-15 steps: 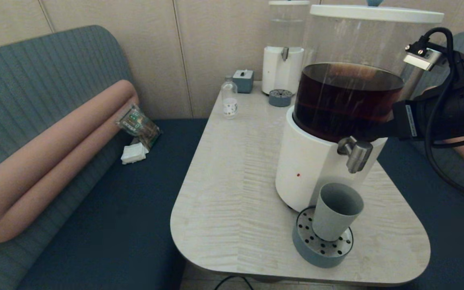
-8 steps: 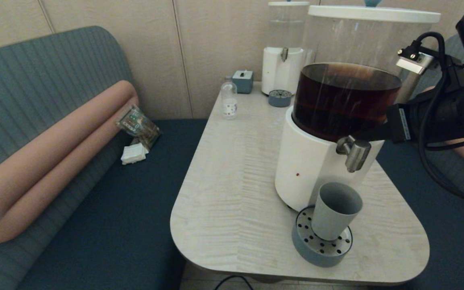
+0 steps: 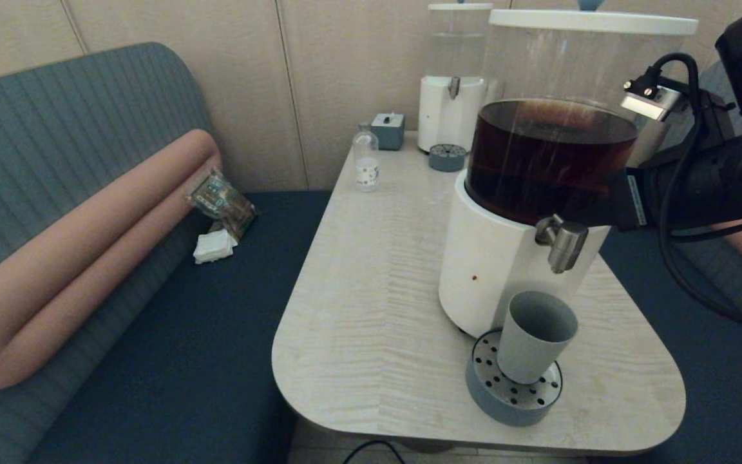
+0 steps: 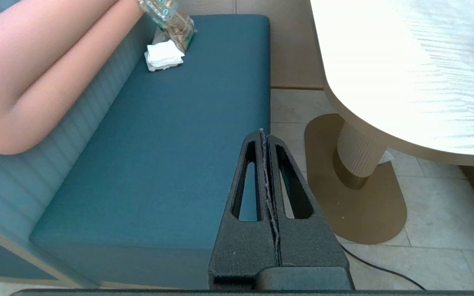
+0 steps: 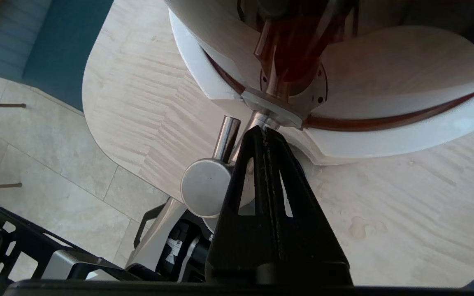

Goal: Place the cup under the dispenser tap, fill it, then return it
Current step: Turn on the faucet

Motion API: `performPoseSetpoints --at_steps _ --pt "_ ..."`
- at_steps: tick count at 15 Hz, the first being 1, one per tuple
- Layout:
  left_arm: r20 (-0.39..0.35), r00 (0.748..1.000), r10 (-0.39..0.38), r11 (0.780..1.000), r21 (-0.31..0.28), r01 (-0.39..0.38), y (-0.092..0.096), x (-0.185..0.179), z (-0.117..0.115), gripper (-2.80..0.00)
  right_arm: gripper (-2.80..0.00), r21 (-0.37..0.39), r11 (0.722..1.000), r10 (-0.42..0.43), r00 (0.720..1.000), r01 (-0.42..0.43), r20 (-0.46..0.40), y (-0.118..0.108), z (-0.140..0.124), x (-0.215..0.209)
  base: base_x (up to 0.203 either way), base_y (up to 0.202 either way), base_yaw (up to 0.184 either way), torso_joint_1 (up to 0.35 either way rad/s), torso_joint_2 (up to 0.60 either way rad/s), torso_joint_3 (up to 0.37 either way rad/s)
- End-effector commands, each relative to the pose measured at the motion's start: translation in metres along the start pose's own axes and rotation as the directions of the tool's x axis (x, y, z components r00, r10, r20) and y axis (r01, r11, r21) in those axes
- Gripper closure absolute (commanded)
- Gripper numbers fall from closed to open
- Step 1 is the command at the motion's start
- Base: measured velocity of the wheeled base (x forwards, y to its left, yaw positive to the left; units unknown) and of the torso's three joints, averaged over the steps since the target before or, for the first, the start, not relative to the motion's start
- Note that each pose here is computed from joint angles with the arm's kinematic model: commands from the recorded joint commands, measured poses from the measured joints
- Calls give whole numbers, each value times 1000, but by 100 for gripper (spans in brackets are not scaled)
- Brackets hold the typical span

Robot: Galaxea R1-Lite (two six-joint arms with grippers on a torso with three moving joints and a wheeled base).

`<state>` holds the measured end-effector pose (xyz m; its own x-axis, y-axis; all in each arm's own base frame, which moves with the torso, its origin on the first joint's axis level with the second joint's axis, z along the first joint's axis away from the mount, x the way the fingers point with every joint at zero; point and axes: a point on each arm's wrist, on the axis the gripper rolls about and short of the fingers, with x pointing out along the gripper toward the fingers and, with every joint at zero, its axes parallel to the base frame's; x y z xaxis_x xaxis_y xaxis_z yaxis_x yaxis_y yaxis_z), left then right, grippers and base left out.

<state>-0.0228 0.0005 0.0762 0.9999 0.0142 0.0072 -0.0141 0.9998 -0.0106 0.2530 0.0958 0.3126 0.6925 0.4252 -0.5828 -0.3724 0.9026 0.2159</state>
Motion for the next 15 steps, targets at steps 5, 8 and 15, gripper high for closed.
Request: performPoseSetpoints --at_steps 5,8,15 --pt "-1 1000 1 1000 0 -1 0 0 0 0 0 -6 1000 24 1000 -24 -13 2 -1 3 0 0 0 0 0 0" --pt "-1 1000 0 1000 0 0 0 0 0 0 0 -13 1000 27 999 -28 -20 2 -3 2 0 0 0 0 0 0" --pt "-1 1000 1 1000 0 -1 0 0 0 0 0 -107 994 26 998 -31 -54 1 -14 2 0 0 0 0 0 0"
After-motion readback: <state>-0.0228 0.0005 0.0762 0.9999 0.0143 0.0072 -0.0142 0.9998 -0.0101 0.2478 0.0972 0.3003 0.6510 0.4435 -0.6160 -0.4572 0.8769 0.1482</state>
